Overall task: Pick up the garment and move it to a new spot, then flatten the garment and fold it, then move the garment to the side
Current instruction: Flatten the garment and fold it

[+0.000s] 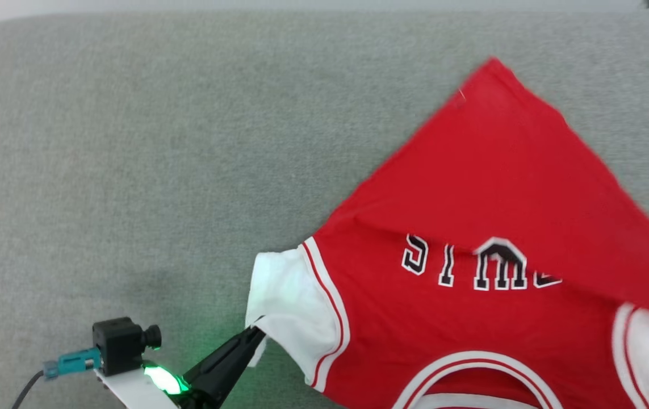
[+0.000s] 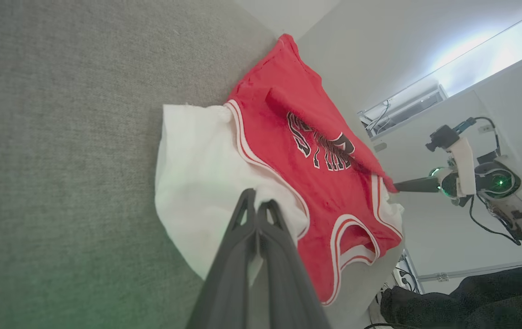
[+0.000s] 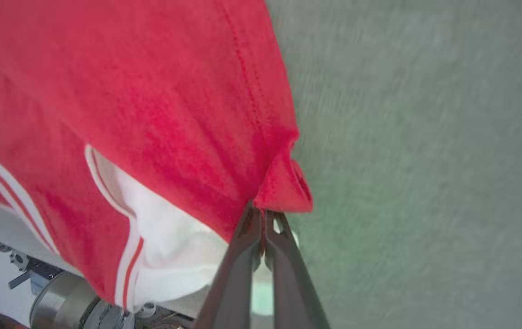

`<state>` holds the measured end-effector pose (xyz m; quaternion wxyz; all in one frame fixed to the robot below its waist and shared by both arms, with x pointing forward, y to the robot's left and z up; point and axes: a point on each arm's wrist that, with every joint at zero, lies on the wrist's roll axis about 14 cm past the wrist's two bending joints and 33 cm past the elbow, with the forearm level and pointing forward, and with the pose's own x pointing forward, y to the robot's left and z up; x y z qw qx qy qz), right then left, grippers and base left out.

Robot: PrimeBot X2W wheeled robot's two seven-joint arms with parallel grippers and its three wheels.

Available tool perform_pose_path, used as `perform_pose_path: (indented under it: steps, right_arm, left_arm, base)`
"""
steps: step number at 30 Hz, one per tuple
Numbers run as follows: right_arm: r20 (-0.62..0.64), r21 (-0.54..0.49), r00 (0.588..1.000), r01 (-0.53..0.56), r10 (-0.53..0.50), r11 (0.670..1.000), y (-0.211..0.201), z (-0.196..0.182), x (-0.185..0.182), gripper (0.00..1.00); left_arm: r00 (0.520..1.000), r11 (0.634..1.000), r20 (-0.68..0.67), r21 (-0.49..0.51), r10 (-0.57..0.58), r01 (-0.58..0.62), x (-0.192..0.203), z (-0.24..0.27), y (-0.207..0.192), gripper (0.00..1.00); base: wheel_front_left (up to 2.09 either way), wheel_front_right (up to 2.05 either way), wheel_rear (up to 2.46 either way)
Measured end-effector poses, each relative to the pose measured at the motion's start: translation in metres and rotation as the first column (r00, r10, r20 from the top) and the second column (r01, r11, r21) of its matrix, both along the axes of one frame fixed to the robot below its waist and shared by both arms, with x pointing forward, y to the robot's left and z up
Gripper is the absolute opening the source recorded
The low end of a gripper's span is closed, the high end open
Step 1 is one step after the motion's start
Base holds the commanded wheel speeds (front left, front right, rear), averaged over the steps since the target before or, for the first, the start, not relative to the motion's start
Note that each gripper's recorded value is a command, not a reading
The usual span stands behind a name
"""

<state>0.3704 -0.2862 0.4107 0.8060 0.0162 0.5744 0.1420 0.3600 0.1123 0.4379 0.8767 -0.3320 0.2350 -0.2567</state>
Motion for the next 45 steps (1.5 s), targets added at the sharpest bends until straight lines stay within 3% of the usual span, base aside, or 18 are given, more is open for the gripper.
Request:
perform_pose_path:
  steps: [8, 14, 15, 16, 17, 21, 27, 30, 34, 36, 40, 45]
  right_arm:
    - [-0.148, 0.037, 0.988, -0.033, 0.039, 0.999, 0.021, -0.019, -0.082, 0.0]
    - [-0.178, 0.064, 0.983, -0.041, 0.051, 0.997, 0.039, -0.028, -0.103, 0.0]
    - [-0.156, 0.065, 0.987, -0.035, 0.045, 0.997, 0.041, -0.027, -0.099, 0.31]
    - [-0.129, 0.065, 0.991, -0.025, 0.033, 0.998, 0.041, -0.026, -0.094, 0.81]
    - [-0.109, 0.061, 0.994, -0.016, 0.022, 0.998, 0.04, -0.025, -0.091, 1.0]
    - [-0.004, 0.038, 1.0, 0.005, -0.005, 0.999, 0.031, -0.007, -0.069, 1.0]
    - [0.195, 0.035, 0.981, 0.014, -0.021, 0.999, 0.019, 0.05, -0.025, 1.0]
    - [0.341, -0.002, 0.94, 0.011, -0.01, 1.0, 0.011, 0.085, 0.01, 1.0]
    - [0.514, -0.079, 0.856, -0.008, 0.048, 0.997, 0.011, 0.118, 0.061, 1.0]
    - [0.549, -0.072, 0.833, -0.037, 0.071, 0.997, 0.024, 0.119, 0.082, 1.0]
    - [0.553, -0.082, 0.823, -0.105, 0.133, 0.991, 0.054, 0.106, 0.121, 1.0]
    - [0.482, -0.065, 0.859, -0.161, 0.172, 0.985, 0.087, 0.074, 0.16, 1.0]
  left_arm:
    - [1.0, 1.0, 0.018, -0.009, -0.009, 0.009, -0.001, 0.006, -0.004, 0.0]
    - [1.0, 1.0, 0.022, -0.009, -0.008, 0.009, -0.002, 0.008, -0.003, 0.0]
    - [1.0, 1.0, 0.022, -0.008, -0.008, 0.009, -0.002, 0.007, -0.003, 0.0]
    - [1.0, 1.0, 0.022, -0.007, -0.008, 0.008, -0.002, 0.007, -0.003, 0.0]
    - [1.0, 1.0, 0.023, -0.007, -0.008, 0.008, -0.002, 0.007, -0.003, 0.0]
    - [1.0, 1.0, 0.024, -0.008, -0.009, 0.01, -0.002, 0.008, -0.003, 0.0]
    - [1.0, 1.0, 0.024, -0.018, -0.005, 0.006, -0.003, 0.009, -0.005, 0.0]
    - [1.0, 1.0, 0.023, -0.023, -0.005, 0.006, -0.004, 0.008, -0.007, 0.0]
    - [1.0, 1.0, 0.023, -0.025, -0.004, 0.005, -0.002, 0.007, -0.008, 0.0]
    - [1.0, 1.0, 0.023, -0.029, -0.003, 0.004, 0.001, 0.006, -0.009, 0.0]
    - [1.0, 1.0, 0.015, -0.03, -0.008, 0.008, 0.004, 0.003, -0.011, 0.0]
    - [1.0, 1.0, 0.005, -0.027, -0.012, 0.013, 0.008, -0.002, -0.012, 0.0]
  base:
    - [0.0, 0.0, 0.0]
    - [0.0, 0.0, 0.0]
    - [0.0, 0.0, 0.0]
    - [0.0, 0.0, 0.0]
    - [0.0, 0.0, 0.0]
    - [0.0, 0.0, 0.0]
    - [0.0, 0.0, 0.0]
    - [0.0, 0.0, 0.0]
    - [0.0, 0.0, 0.0]
    - [0.0, 0.0, 0.0]
    - [0.0, 0.0, 0.0]
    - [0.0, 0.0, 0.0]
